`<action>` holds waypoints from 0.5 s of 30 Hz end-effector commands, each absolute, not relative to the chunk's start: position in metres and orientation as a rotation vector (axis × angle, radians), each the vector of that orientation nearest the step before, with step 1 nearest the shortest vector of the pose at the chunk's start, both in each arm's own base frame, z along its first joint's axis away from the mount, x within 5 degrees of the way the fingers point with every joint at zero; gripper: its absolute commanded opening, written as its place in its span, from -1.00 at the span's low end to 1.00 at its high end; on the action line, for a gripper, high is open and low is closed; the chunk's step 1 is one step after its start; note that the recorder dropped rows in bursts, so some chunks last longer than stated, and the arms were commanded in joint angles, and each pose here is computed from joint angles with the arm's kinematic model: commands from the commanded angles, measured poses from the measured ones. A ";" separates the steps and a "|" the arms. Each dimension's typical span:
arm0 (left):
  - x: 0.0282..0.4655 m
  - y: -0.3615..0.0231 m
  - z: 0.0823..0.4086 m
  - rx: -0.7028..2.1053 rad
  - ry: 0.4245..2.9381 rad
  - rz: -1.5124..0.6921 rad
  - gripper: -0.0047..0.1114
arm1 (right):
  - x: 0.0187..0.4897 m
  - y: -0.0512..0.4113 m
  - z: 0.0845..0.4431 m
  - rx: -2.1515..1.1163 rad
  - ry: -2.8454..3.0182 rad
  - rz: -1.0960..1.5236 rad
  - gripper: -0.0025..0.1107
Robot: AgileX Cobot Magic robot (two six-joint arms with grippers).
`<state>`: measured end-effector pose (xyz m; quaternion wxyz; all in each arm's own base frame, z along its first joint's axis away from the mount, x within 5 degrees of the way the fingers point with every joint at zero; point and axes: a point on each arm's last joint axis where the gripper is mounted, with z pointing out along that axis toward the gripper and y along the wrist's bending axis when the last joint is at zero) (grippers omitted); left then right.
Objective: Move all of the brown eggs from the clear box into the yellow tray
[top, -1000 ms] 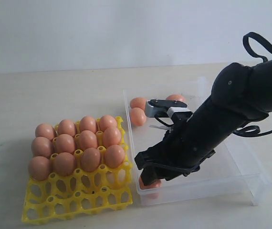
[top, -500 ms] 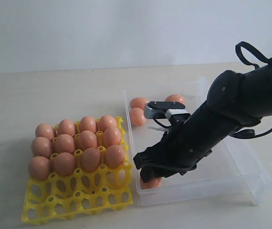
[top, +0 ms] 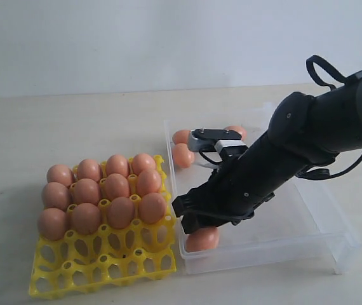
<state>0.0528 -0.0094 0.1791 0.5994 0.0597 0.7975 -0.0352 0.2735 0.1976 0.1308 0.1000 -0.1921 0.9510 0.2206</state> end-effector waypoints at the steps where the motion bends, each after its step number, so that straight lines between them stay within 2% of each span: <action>1: 0.053 -0.010 0.182 0.137 1.830 -0.086 -0.92 | 0.275 0.202 0.121 -0.613 2.854 0.664 -0.01; 15: 0.053 -0.010 0.182 0.137 1.830 -0.086 -0.92 | 0.270 0.200 0.119 -0.680 2.899 0.658 -0.01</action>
